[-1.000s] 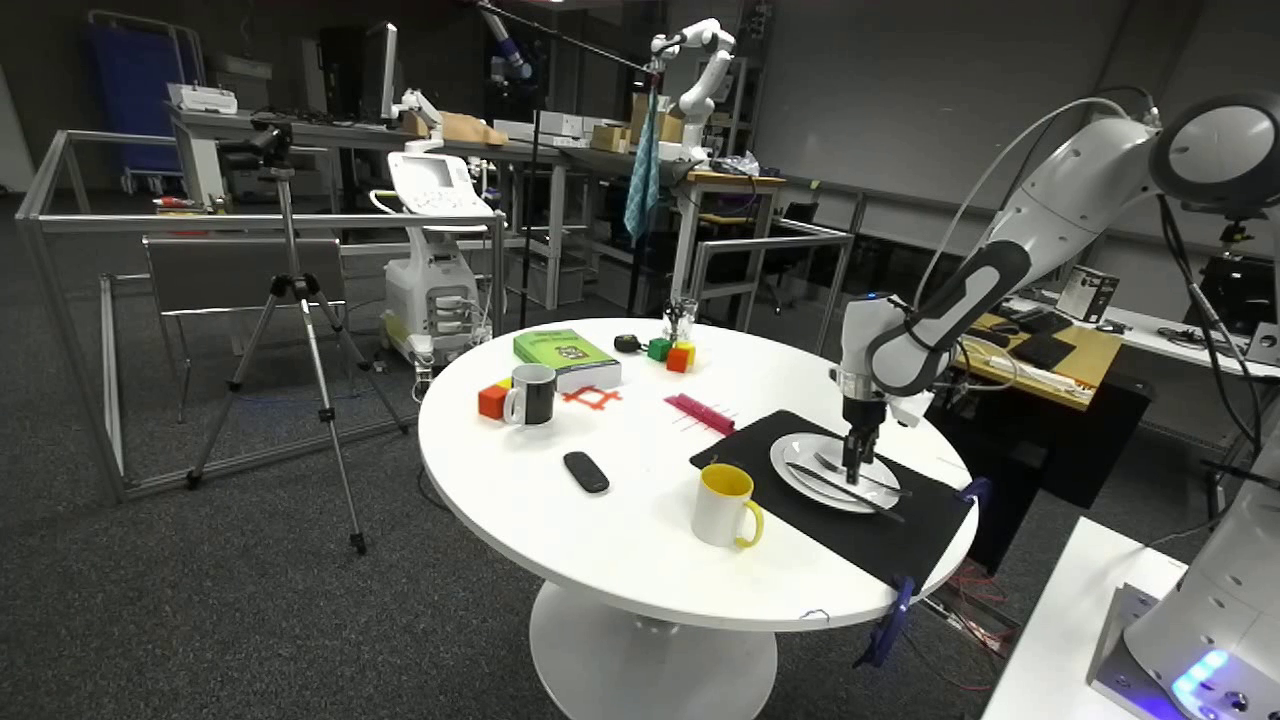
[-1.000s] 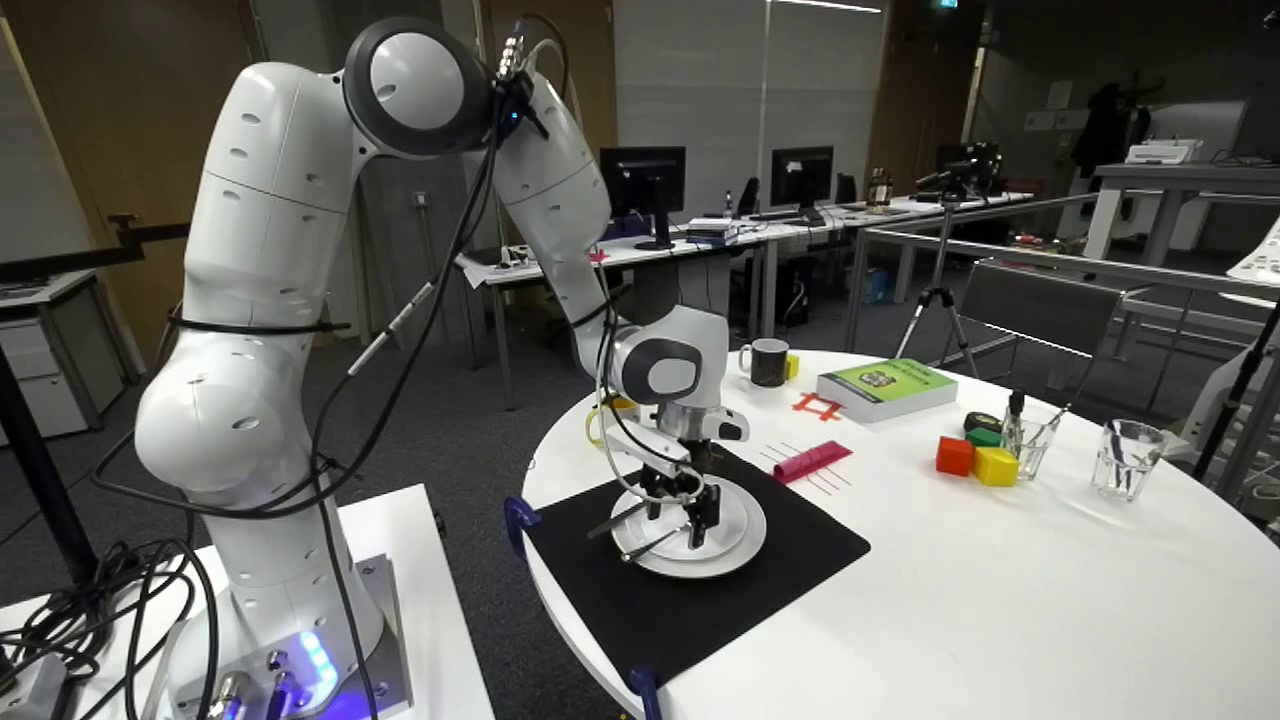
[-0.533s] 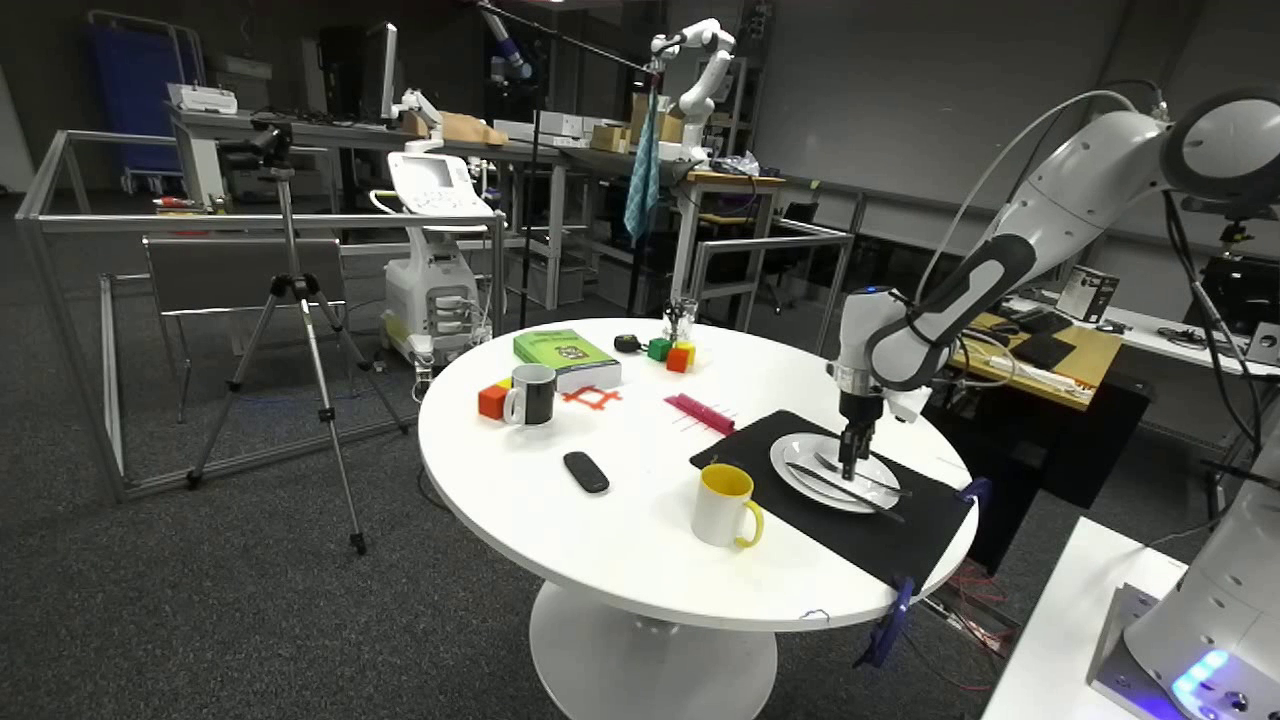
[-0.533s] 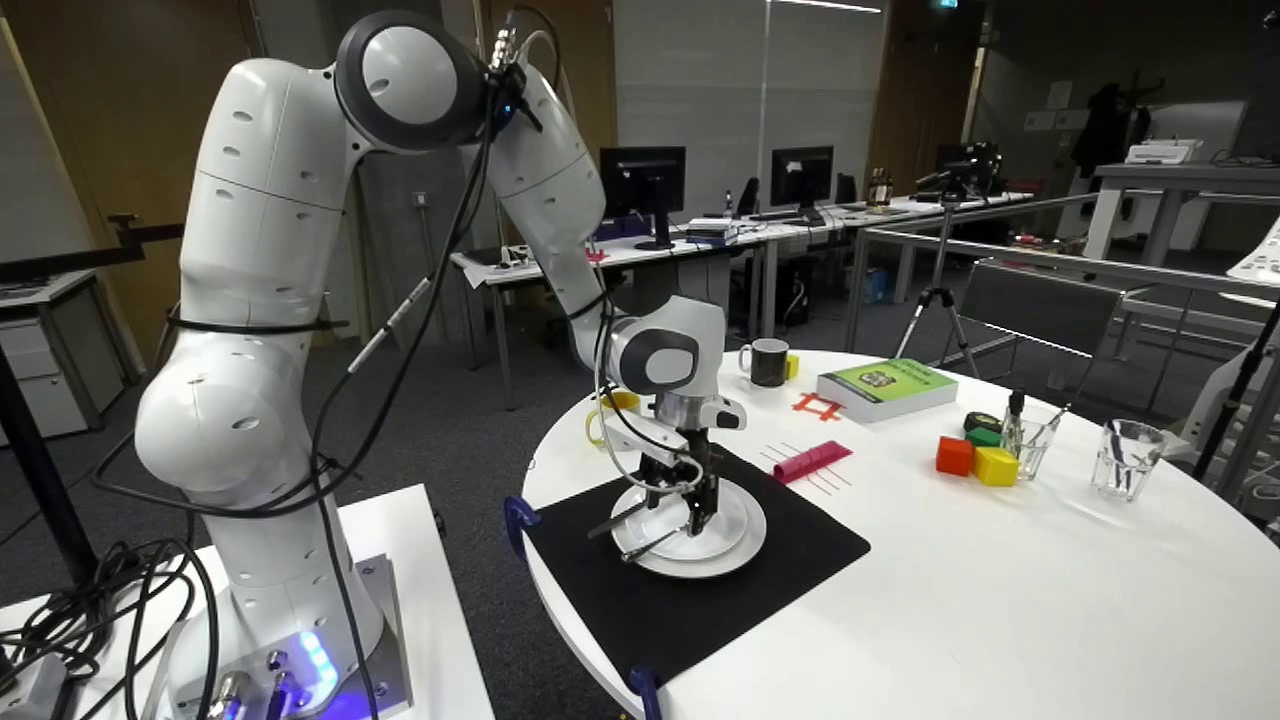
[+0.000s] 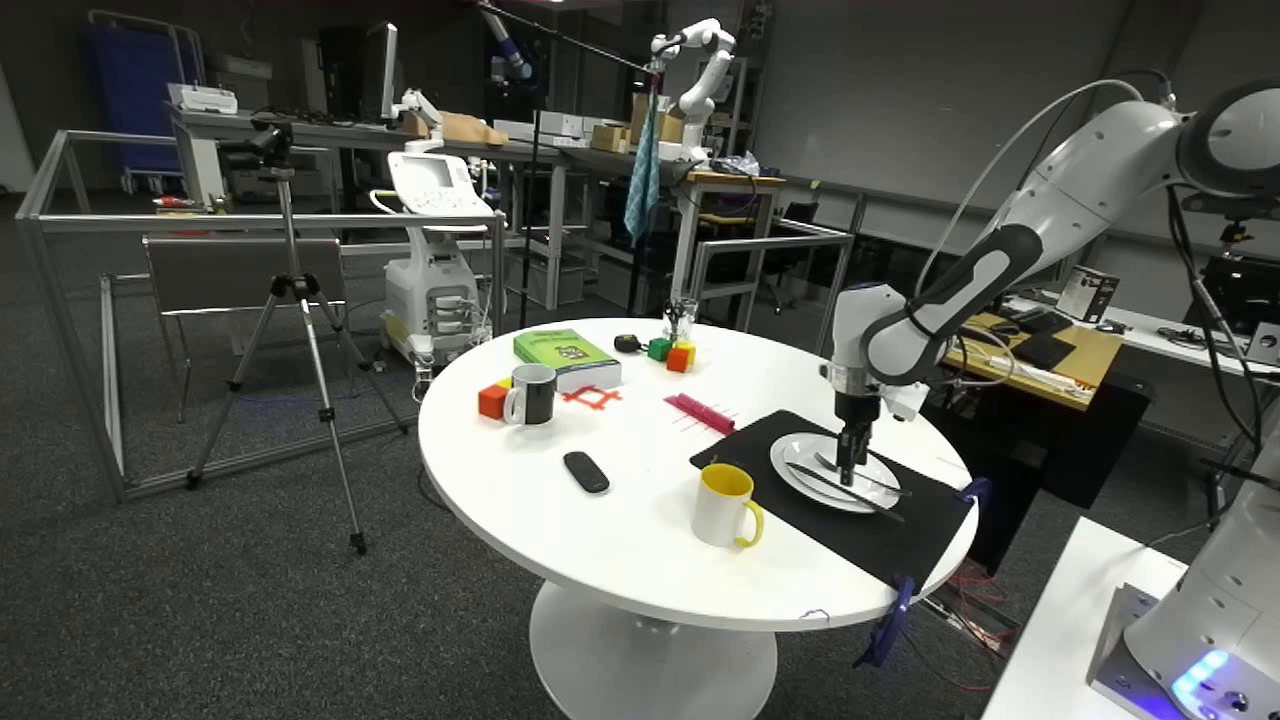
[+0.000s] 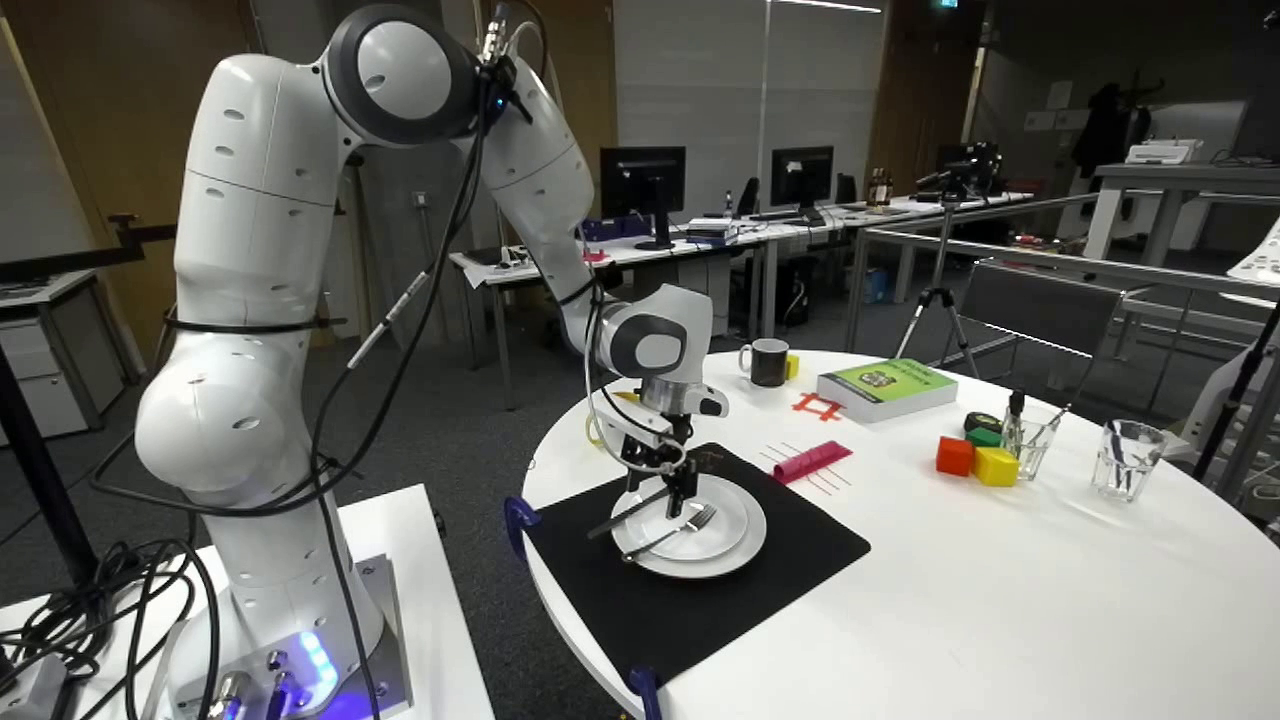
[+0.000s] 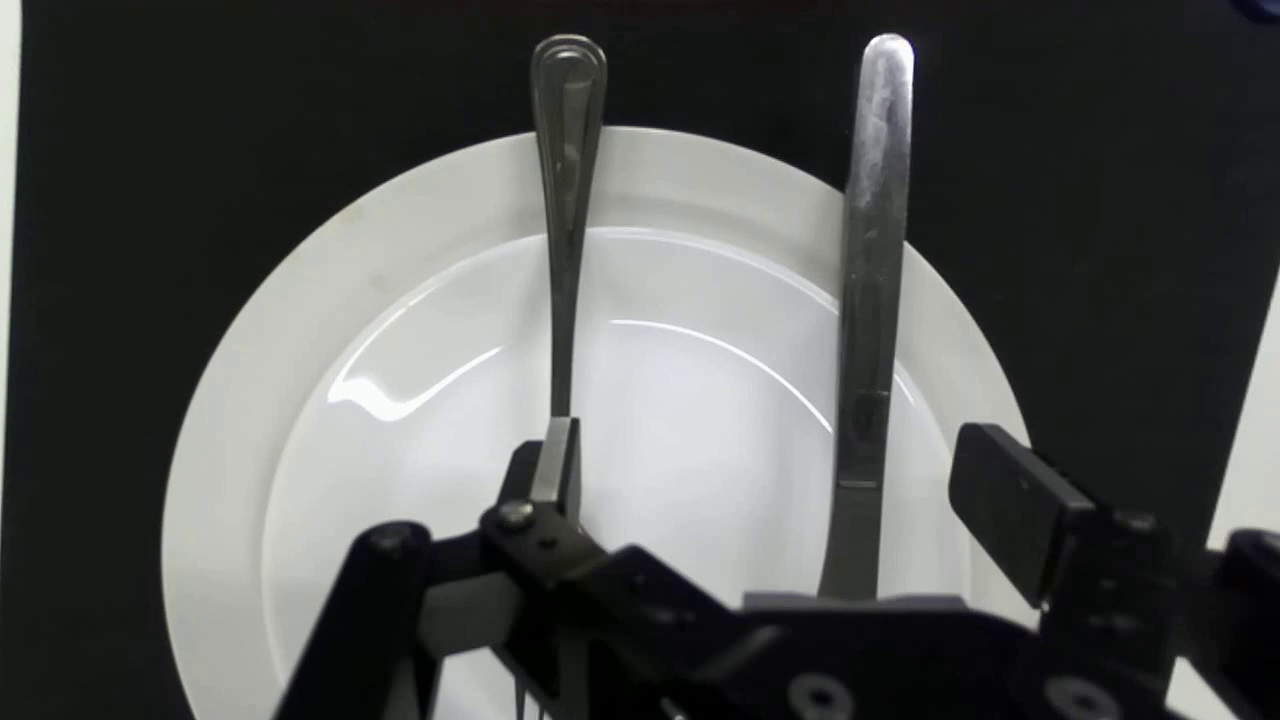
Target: Move the knife to the left of the fork
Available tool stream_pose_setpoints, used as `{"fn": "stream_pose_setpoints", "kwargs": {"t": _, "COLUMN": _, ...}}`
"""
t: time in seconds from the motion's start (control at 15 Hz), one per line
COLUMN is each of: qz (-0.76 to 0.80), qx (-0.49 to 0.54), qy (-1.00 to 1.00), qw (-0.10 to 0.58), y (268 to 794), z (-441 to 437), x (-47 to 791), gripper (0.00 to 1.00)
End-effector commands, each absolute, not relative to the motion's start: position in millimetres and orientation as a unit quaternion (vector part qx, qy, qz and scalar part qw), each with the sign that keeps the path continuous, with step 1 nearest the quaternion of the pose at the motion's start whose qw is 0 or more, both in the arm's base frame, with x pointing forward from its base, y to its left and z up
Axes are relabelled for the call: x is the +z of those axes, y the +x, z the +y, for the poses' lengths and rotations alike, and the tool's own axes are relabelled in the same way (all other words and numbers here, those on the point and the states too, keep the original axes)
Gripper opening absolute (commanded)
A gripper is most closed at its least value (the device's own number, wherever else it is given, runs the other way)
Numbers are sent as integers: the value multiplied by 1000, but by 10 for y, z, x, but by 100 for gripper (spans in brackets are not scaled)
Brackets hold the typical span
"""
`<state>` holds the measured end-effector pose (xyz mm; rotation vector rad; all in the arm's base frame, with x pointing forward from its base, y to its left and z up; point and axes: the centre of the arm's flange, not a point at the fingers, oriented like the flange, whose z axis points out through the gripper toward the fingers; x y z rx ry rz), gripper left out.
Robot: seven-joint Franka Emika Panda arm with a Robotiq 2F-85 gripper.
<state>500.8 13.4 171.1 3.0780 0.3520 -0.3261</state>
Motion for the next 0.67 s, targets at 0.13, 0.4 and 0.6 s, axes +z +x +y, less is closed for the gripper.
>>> {"fn": "stream_pose_setpoints", "kwargs": {"t": 0.13, "qz": 106, "qx": -101, "qy": 989, "qw": 3, "y": 4973, "z": 193, "x": 1819, "gripper": 100}}
{"fn": "stream_pose_setpoints", "kwargs": {"t": 0.4, "qz": 100, "qx": -103, "qy": 990, "qw": 4, "y": 4998, "z": 210, "x": 1766, "gripper": 100}}
{"fn": "stream_pose_setpoints", "kwargs": {"t": 0.6, "qz": 100, "qx": -98, "qy": 990, "qw": 6, "y": 5028, "z": 202, "x": 1724, "gripper": 99}}
